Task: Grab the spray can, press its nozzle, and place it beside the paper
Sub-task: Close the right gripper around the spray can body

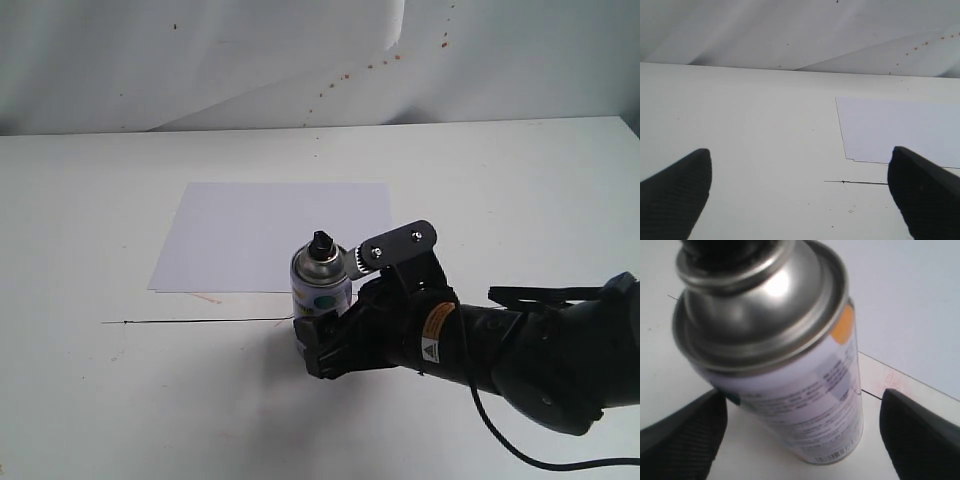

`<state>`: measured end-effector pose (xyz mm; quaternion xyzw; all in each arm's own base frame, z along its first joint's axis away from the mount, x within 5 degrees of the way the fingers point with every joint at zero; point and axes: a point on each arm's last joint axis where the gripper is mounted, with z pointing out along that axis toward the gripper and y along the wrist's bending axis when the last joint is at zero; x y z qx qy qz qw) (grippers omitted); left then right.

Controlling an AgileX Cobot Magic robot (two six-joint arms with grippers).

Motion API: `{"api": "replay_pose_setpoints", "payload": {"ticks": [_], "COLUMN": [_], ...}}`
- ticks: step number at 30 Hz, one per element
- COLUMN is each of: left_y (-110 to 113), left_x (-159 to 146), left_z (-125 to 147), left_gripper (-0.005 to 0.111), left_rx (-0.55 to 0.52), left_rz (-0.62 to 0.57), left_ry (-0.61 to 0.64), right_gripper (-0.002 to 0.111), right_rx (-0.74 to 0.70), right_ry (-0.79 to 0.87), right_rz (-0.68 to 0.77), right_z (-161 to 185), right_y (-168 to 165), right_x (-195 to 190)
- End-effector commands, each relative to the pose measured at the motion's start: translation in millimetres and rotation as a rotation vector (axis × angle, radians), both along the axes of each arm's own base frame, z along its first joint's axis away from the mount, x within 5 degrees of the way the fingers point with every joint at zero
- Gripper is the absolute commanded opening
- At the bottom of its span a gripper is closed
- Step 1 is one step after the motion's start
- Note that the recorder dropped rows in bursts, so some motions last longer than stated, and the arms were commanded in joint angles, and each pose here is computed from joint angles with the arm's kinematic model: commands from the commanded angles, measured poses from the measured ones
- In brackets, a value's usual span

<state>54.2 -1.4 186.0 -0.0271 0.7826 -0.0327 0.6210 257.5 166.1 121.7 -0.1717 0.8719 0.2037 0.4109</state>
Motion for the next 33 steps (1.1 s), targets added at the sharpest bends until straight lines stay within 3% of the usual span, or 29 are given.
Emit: {"api": "replay_pose_setpoints", "payload": {"ticks": [1, 12, 33], "left_y": [0, 0, 0], "left_x": [0, 0, 0], "left_z": [-1, -1, -1], "left_gripper": [0.089, 0.089, 0.089], "left_rx": [-0.005, -0.005, -0.005], "left_rz": [-0.006, -0.006, -0.006], "left_ry": [-0.002, -0.002, -0.002], "right_gripper": [0.076, 0.076, 0.075], "right_rx": [0.004, 0.082, 0.093], "right_ry": [-0.018, -0.108, -0.094], "right_rz": [0.014, 0.023, 0.010], "right_z": [-7, 1, -7], "right_y": [3, 7, 15], "right_x": [3, 7, 19]}}
